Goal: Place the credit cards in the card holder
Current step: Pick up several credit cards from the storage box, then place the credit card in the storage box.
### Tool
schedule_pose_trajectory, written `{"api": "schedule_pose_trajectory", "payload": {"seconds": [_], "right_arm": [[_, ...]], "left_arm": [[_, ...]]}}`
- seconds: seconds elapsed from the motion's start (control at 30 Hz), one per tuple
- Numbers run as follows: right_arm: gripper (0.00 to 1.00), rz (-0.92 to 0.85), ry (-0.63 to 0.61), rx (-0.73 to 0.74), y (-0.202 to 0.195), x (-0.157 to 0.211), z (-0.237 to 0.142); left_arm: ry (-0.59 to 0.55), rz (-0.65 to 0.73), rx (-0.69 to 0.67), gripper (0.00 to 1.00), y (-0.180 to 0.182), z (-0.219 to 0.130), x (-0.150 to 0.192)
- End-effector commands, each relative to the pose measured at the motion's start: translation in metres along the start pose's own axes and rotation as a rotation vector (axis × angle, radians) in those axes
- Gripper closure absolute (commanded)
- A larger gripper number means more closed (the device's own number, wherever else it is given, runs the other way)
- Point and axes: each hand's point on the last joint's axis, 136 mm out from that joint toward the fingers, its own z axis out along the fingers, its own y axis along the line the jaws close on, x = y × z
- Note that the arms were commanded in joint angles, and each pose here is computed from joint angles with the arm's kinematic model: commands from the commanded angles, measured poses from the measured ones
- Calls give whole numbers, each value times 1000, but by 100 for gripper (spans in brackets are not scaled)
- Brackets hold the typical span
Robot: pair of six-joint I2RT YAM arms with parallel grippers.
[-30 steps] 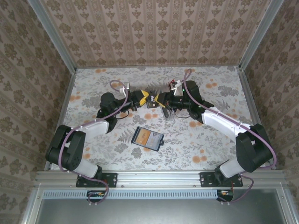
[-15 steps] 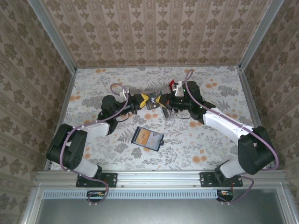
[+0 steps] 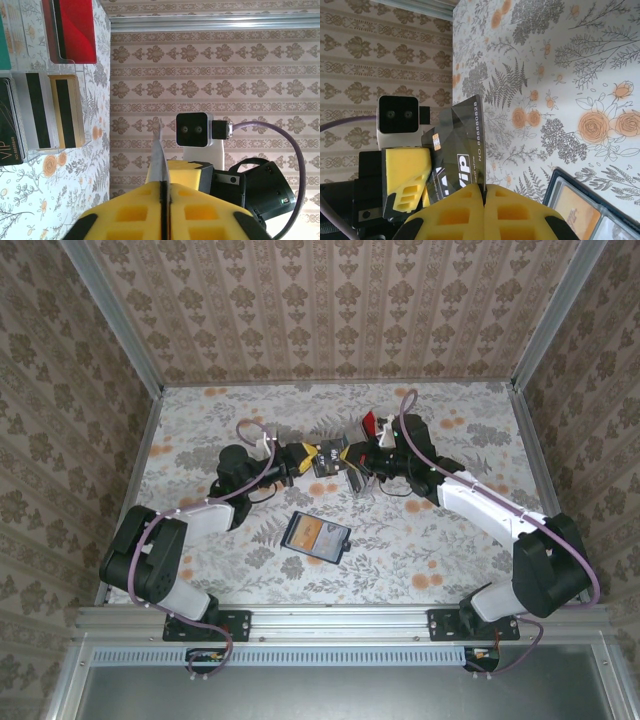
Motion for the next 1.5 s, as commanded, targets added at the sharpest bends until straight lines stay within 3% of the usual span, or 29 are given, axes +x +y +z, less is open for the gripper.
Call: {"api": "schedule_pose_trajectory", "payload": {"seconds": [0.0,0.07,0.27,0.47,0.7,0.9,1.47], "right_arm": [[100,4,-13,140,-30,0,-4],[100,-34,-31,153,-26,-4,-9],[100,-164,-54,186,-17,-11,-21],[100,-451,28,540,-60,-4,-15],[100,-716,93,783,-81,-2,9],[100,-781,117,889,-99,-5,27],[100,-782,86,920,-131,-6,58]], "left_arm": [[-5,118,107,94,-37,-6,2],[-28,96,66,100,-23,-10,-1],[-94,102,-192,100,31,-35,-3],[-127,252,-498,100,48,-70,0],[-131,255,-516,100,52,-78,4],[-132,267,-512,100,49,-79,5],[-132,279,-519,100,48,-81,5]]}}
